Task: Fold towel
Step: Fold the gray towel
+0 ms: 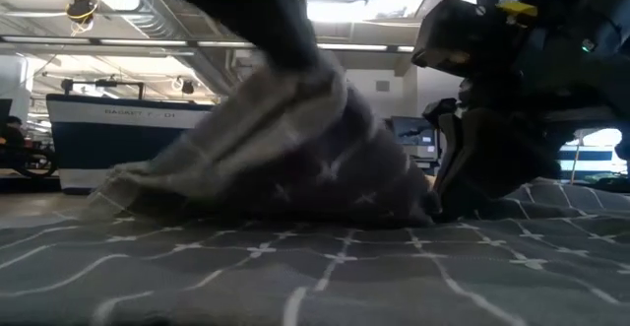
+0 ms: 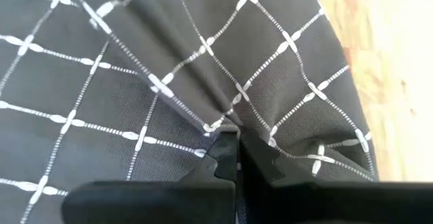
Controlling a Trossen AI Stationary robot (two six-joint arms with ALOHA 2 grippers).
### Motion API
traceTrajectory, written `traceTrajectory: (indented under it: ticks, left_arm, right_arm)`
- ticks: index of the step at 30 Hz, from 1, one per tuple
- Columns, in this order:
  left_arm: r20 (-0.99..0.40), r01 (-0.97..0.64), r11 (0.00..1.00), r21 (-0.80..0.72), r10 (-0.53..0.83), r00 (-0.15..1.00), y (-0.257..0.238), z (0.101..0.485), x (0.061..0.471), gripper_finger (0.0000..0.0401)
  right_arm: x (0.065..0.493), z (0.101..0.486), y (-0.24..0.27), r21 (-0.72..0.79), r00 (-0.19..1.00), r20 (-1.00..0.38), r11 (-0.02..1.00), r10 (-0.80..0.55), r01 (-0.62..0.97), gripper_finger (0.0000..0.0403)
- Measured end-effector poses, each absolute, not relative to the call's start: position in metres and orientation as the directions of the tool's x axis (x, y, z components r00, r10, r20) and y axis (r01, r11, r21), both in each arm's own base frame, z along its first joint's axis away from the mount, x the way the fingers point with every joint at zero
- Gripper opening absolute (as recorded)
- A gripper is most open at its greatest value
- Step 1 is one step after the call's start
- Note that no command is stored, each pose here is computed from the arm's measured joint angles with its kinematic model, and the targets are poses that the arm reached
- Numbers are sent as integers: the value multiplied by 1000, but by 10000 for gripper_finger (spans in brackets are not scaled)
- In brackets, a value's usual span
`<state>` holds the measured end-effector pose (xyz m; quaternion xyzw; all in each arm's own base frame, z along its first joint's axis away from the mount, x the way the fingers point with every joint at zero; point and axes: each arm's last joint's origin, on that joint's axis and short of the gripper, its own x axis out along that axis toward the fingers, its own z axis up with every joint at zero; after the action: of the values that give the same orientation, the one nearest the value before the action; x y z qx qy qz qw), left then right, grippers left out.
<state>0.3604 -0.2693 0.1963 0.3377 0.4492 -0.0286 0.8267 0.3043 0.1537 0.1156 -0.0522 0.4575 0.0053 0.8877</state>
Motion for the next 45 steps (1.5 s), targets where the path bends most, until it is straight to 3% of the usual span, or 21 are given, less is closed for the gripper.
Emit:
traceTrajectory:
  ticks: [6,12,14,19,23,26,30,37,45]
  left_arm:
    - [-719,538,477,695,434,543,-273,208,335,1]
    - [-699,553,438,709,542,467,-265,199,317,0]
    - [-701,518,476,710,541,464,-265,197,318,1]
    - [-711,262,706,658,467,525,-272,203,328,8]
    - [-751,19,895,446,363,552,-282,212,334,18]
    - [-789,-68,966,250,244,564,-291,210,337,27]
    - [-770,-127,988,92,151,620,-298,195,342,50]
    - [-762,-152,984,90,166,626,-279,168,352,102]
    - [-765,-161,987,21,120,633,-254,148,369,97]
  right_arm:
    - [306,116,151,-50,576,-818,998,-14,-46,5]
    - [305,115,151,-58,566,-824,997,-21,-46,5]
    - [305,115,151,-58,566,-824,997,-21,-48,5]
    - [305,115,151,-61,567,-824,997,-23,-48,5]
    - [305,115,151,-59,566,-824,997,-21,-49,5]
    - [305,115,151,-56,566,-824,997,-20,-47,5]
    - [305,115,151,-54,565,-825,997,-18,-47,5]
    - [305,115,151,-57,566,-824,997,-19,-50,5]
    - [305,114,151,-58,566,-824,997,-19,-51,5]
